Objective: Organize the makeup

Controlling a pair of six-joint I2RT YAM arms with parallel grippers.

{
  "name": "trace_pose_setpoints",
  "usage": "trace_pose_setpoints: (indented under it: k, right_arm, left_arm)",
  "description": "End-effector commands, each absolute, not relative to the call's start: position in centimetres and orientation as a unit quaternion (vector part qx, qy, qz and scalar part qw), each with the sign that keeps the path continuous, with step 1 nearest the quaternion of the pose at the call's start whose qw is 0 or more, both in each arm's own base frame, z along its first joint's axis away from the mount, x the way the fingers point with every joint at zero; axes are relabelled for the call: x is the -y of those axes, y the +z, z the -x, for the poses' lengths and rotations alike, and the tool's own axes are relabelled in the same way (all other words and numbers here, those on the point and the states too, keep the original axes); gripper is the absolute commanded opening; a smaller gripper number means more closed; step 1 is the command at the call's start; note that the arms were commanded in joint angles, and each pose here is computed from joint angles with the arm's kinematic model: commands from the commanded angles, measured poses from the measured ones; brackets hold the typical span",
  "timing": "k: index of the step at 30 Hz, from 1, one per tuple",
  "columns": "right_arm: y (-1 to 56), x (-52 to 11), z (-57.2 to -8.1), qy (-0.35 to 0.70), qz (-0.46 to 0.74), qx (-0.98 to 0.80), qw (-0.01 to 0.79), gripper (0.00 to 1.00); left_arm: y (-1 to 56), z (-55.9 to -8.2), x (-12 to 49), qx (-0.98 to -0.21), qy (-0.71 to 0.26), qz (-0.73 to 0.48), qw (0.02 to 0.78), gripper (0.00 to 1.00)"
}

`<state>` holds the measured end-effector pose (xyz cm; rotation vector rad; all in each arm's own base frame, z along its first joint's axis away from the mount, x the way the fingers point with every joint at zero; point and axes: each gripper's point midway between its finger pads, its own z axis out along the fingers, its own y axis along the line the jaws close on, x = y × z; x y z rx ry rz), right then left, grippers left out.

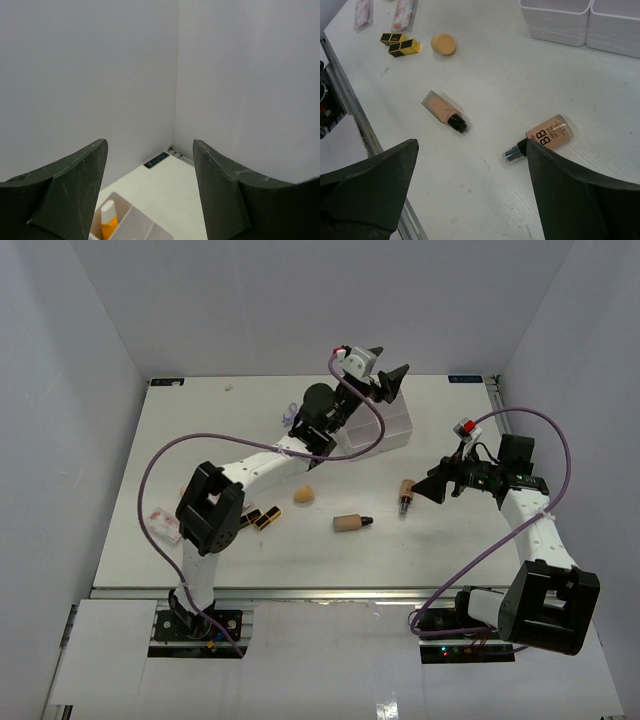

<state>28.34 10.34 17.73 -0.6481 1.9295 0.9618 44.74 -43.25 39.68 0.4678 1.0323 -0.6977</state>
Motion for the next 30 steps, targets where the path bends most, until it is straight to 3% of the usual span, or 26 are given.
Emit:
trace_pose_setpoints:
  k: [1,8,14,15,16,19,22,30]
  right_arm:
    - [17.6,-9.8,-28.8,0.362,0.266,-0.779,0.437,0.95]
    - [16.8,-10.2,-27.6,0.343,0.349,-0.761,0.425,0.96]
    - [18.0,-10.5,-26.5,0.25,0.586,-0.643,0.425,0.98]
    - [17.8,-10.4,-26.0,0.236,0.627,-0.614,0.418,0.98]
    - [17.4,-10.8,-24.3,0.24,0.664,-0.587,0.396,0.9]
    - [16.3,-10.0,-24.4,0.149,0.771,-0.489,0.38,0.9]
    - [15.5,-10.1,-26.2,0.084,0.822,-0.441,0.35,0.9]
    - [13.2,-9.9,-29.2,0.065,0.875,-0.392,0.277,0.91]
  left_arm:
    - [38.6,-40.0,40.9,-0.574,-0.371,-0.236,0.691,0.8]
    - [31.5,-34.5,35.0,-0.708,-0.387,-0.234,0.542,0.81]
    - [26.4,-32.5,28.1,-0.758,-0.403,-0.207,0.47,0.81]
    - [26.3,-32.2,27.5,-0.757,-0.404,-0.208,0.469,0.81]
    - [24.9,-32.1,26.4,-0.768,-0.398,-0.203,0.459,0.81]
    - [24.3,-31.6,25.6,-0.77,-0.392,-0.205,0.461,0.82]
    - [24.5,-31.1,25.4,-0.766,-0.395,-0.209,0.462,0.86]
    - [27.3,-31.1,22.5,-0.751,-0.365,-0.191,0.516,0.91]
